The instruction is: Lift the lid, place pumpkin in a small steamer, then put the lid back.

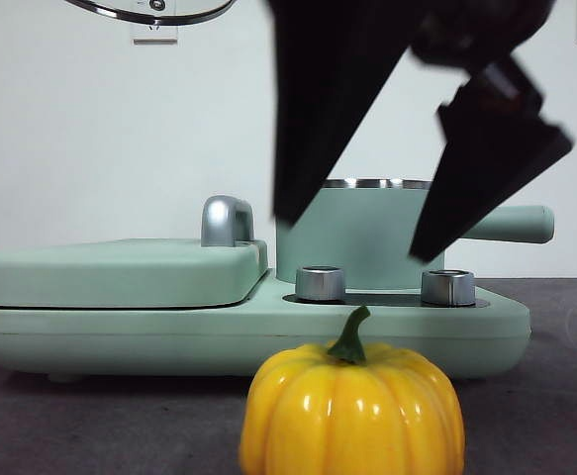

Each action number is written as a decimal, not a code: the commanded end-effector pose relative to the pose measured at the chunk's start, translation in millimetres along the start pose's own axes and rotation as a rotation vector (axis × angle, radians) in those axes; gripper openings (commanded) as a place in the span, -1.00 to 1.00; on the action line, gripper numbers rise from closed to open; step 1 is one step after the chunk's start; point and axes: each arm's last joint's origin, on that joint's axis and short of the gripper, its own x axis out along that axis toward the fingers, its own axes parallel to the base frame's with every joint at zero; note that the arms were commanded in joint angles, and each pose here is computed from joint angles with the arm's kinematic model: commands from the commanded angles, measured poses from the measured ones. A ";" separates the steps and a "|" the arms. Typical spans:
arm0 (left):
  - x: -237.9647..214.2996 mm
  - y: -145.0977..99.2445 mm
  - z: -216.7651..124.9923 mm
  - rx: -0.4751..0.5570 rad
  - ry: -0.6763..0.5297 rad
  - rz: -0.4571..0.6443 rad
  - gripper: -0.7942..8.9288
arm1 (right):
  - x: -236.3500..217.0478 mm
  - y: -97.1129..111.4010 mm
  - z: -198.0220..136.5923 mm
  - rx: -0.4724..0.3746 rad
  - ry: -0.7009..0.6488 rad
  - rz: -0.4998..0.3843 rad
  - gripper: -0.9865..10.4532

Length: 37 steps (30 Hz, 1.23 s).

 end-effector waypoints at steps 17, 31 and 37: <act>-4.7 0.4 7.7 0.020 -0.047 0.008 -0.74 | 63.6 5.8 9.6 0.016 0.170 -0.017 0.22; -6.4 6.9 6.5 0.002 -0.047 0.034 -0.74 | 84.8 3.7 9.1 0.029 0.221 -0.034 -0.09; -6.4 6.9 6.5 0.002 -0.047 0.034 -0.74 | 84.9 3.3 7.9 0.039 0.234 -0.038 -0.26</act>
